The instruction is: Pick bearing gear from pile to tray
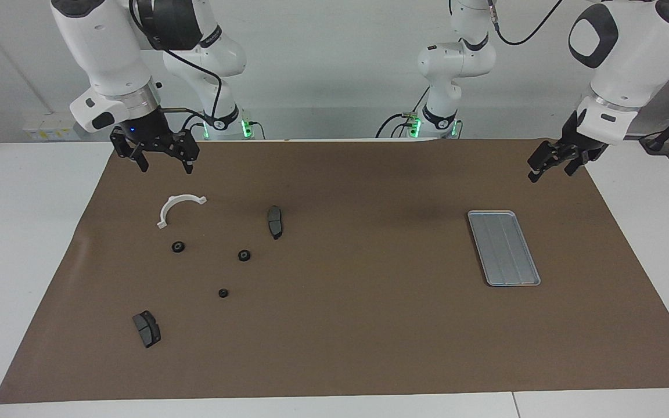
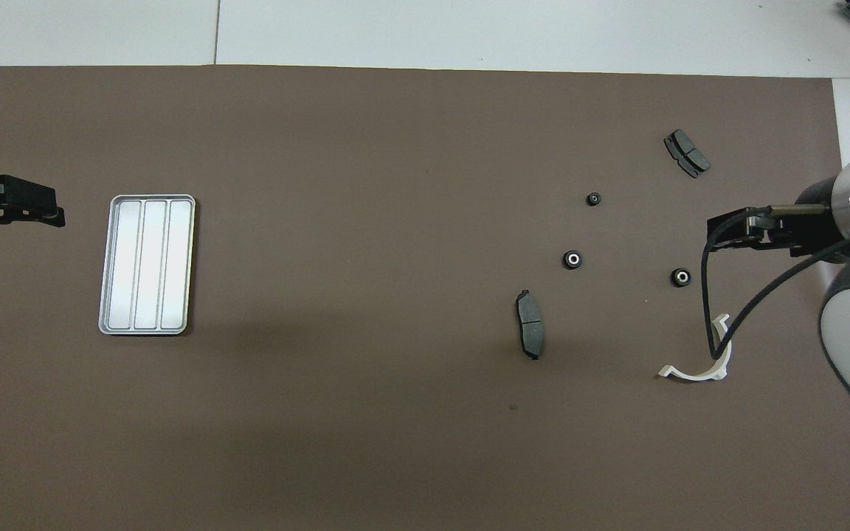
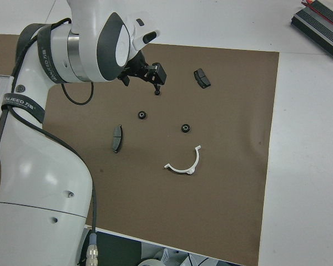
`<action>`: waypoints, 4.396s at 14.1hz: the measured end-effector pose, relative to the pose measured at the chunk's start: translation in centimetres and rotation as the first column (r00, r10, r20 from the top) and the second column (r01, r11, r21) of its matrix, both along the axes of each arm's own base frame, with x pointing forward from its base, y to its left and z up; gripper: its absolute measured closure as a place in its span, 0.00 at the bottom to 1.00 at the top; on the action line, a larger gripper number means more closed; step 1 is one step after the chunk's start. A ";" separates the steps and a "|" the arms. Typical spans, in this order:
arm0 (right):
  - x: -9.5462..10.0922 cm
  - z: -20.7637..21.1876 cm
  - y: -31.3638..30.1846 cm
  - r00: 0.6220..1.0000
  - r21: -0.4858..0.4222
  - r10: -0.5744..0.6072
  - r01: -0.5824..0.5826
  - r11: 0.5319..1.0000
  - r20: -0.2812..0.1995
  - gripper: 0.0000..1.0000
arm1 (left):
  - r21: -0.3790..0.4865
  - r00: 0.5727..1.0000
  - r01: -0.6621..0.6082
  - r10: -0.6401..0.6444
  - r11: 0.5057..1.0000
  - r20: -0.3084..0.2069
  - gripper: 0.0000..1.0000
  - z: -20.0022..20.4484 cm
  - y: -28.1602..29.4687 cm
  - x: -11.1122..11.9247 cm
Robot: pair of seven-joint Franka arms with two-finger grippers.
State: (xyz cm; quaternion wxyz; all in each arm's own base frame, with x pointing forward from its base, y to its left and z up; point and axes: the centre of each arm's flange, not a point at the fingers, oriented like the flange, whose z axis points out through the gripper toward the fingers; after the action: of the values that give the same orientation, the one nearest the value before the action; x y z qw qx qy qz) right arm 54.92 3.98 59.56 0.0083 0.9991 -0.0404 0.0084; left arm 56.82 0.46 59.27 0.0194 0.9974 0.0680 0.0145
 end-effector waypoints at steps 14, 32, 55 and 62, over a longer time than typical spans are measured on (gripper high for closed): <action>-0.3 -4.8 -4.2 0.998 0.007 -0.061 0.061 0.998 0.036 0.00 | 0.005 0.988 0.155 -0.155 0.988 0.003 0.00 0.0 0.7 0.0; -0.5 -29.9 -8.4 0.998 0.016 -0.037 0.036 0.999 0.058 0.00 | 0.010 0.985 0.169 -0.169 0.986 0.026 0.00 0.4 -0.1 0.1; 1.6 -23.7 11.4 0.977 0.085 -0.184 0.176 0.981 0.104 0.66 | 0.014 0.988 0.142 -0.143 0.990 0.052 0.00 -2.0 0.5 1.2; 0.9 -22.7 28.0 0.959 0.158 -0.268 0.251 0.955 0.096 0.66 | 0.012 0.988 0.149 -0.150 0.989 0.043 0.00 -2.5 0.1 1.1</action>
State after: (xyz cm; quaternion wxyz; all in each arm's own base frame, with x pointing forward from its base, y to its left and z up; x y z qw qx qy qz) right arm 55.85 31.95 36.87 -0.0654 0.9809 -0.1721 0.0625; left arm 57.90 0.57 56.79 0.0174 0.9992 -0.0074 0.0351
